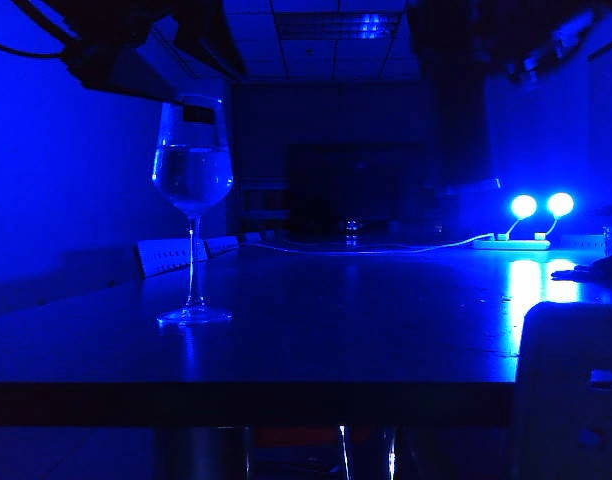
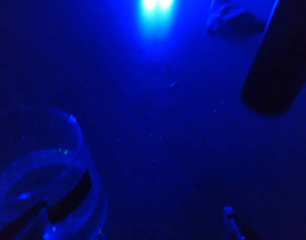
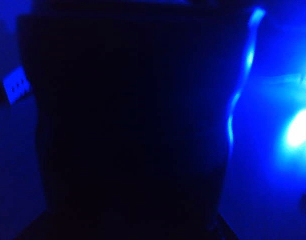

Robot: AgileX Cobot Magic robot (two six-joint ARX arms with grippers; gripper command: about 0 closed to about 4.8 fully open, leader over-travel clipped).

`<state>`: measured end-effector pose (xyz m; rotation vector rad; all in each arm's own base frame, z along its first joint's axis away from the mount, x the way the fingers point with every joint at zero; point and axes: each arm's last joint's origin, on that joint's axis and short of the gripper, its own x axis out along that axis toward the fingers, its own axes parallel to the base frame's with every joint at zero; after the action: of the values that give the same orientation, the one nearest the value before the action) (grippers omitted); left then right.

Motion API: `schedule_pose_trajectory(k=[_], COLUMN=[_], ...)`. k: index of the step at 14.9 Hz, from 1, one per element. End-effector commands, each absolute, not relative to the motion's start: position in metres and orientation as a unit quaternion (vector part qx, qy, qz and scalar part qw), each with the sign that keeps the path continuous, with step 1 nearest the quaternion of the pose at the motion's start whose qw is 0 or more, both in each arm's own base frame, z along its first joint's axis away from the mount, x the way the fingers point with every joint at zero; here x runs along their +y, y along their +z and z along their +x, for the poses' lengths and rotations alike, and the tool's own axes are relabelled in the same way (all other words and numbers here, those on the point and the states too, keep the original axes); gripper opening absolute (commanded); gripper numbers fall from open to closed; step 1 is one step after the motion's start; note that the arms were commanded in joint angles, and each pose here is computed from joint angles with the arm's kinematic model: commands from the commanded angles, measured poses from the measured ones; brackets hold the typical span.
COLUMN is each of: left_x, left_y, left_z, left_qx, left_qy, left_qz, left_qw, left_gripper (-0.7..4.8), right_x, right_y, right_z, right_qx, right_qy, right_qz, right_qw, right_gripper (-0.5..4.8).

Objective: Pick up the black thermos cup, pour some water from it into the stemmed glass, and then put the thermos cup back on the table.

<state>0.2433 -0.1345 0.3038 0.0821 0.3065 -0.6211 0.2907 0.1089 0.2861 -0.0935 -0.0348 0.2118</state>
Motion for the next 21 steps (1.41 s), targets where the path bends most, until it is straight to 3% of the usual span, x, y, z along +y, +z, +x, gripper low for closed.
schedule_pose_trajectory(k=[1,7,12,21], left_x=[-0.138,-0.140,-0.141,-0.142], left_y=[0.306,0.304,0.300,0.294], left_z=[0.245,0.245,0.247,0.250], left_qx=[0.139,0.141,0.145,0.158], left_qy=[-0.312,-0.314,-0.316,-0.317], left_qz=[0.039,0.041,0.055,0.067], left_qw=[0.939,0.938,0.936,0.933], left_gripper=[4.79,4.79,4.79,4.79], right_x=[0.104,0.102,0.103,0.105], right_y=[0.290,0.237,0.203,0.165], right_z=[0.296,0.332,0.349,0.358], right_qx=[-0.076,-0.048,-0.078,-0.039], right_qy=[0.098,0.116,0.134,0.136], right_qz=[-0.018,-0.004,-0.001,0.019], right_qw=[0.992,0.992,0.988,0.990], right_gripper=[2.20,2.20,2.19,2.10])
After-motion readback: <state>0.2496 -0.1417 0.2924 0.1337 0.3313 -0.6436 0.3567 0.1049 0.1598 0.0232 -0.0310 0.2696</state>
